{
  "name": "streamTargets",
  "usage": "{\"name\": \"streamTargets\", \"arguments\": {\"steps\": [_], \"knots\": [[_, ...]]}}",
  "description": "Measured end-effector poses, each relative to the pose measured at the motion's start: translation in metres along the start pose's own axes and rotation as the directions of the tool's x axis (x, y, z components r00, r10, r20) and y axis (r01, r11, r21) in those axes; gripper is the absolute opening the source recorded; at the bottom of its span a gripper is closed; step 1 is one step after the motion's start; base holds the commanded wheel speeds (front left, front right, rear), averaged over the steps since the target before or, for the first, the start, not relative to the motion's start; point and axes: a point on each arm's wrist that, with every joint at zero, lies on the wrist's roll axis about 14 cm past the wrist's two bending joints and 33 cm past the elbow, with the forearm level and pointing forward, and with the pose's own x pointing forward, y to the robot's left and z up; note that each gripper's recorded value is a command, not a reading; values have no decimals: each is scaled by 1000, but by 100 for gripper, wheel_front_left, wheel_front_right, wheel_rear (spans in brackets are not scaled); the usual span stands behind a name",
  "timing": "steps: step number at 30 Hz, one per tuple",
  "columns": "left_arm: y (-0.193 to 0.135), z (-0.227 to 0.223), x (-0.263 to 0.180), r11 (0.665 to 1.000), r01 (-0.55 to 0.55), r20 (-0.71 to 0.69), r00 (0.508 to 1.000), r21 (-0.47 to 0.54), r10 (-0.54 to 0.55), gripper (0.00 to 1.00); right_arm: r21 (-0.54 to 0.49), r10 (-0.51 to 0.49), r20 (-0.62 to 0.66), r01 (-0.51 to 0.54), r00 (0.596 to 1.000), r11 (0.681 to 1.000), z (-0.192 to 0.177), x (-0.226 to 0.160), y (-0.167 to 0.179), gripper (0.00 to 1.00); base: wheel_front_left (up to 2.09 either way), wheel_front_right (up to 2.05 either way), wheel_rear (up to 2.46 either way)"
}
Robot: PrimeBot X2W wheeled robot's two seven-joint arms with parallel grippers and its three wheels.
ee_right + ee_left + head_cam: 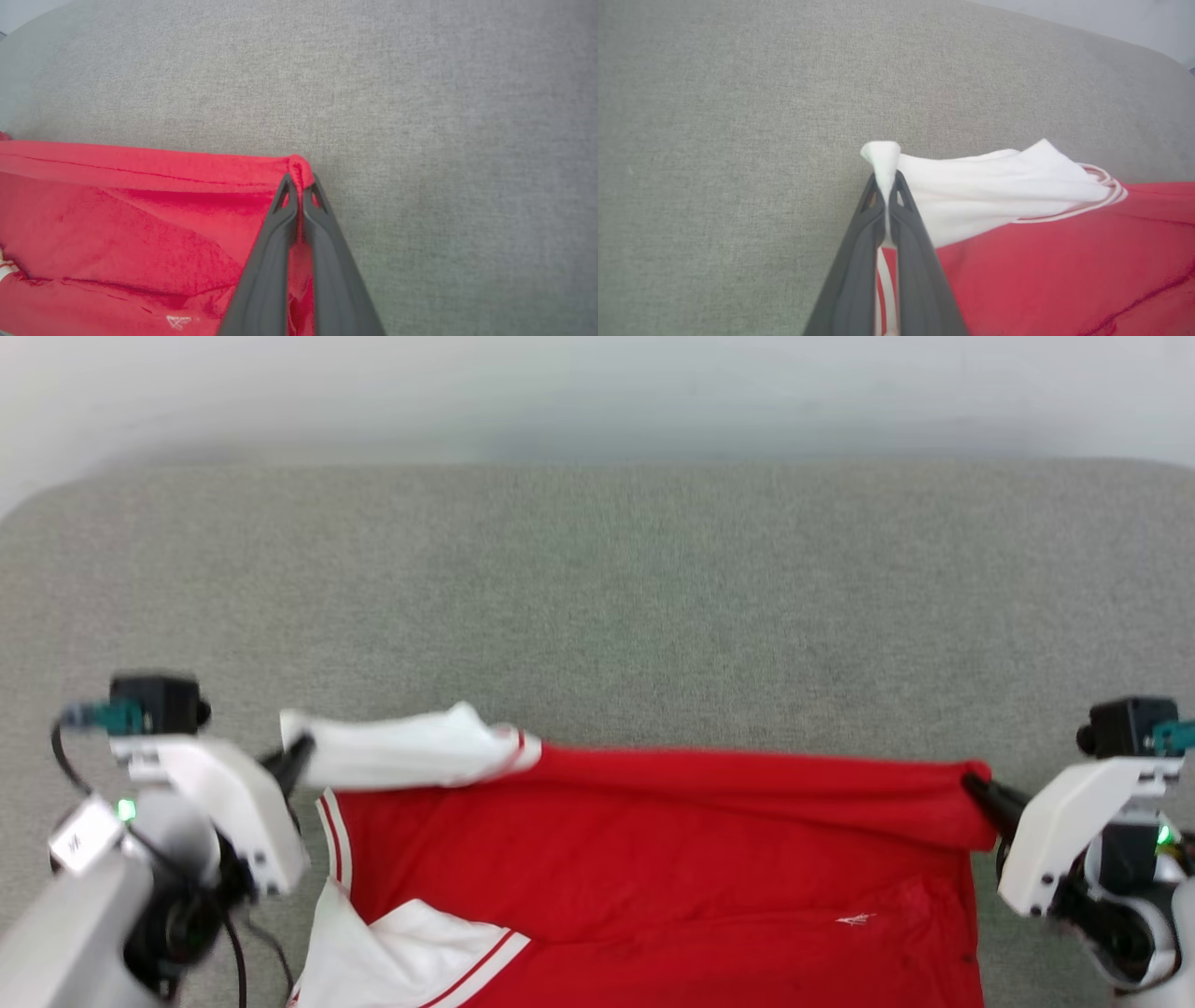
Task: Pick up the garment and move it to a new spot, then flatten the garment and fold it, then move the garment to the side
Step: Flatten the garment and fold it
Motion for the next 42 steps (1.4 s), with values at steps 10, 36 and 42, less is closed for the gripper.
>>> {"name": "streamTargets", "arguments": {"steps": [10, 36, 42], "knots": [[-3, -69, -51, 996, -60, -85, 995, -70, 54, 0, 57, -15, -39, 17, 999, 998, -45, -17, -4, 0, 0, 0, 0], [-14, -83, -58, 989, -52, 22, 998, -137, 56, 100, 115, -21, 127, 6, 992, 993, -51, -47, 3, 100, 0, 0, 0], [-16, -27, -62, 995, -67, 273, 958, -71, 84, 100, 105, -69, 130, 55, 989, 993, -37, -64, -18, 100, 0, 0, 0]]}}
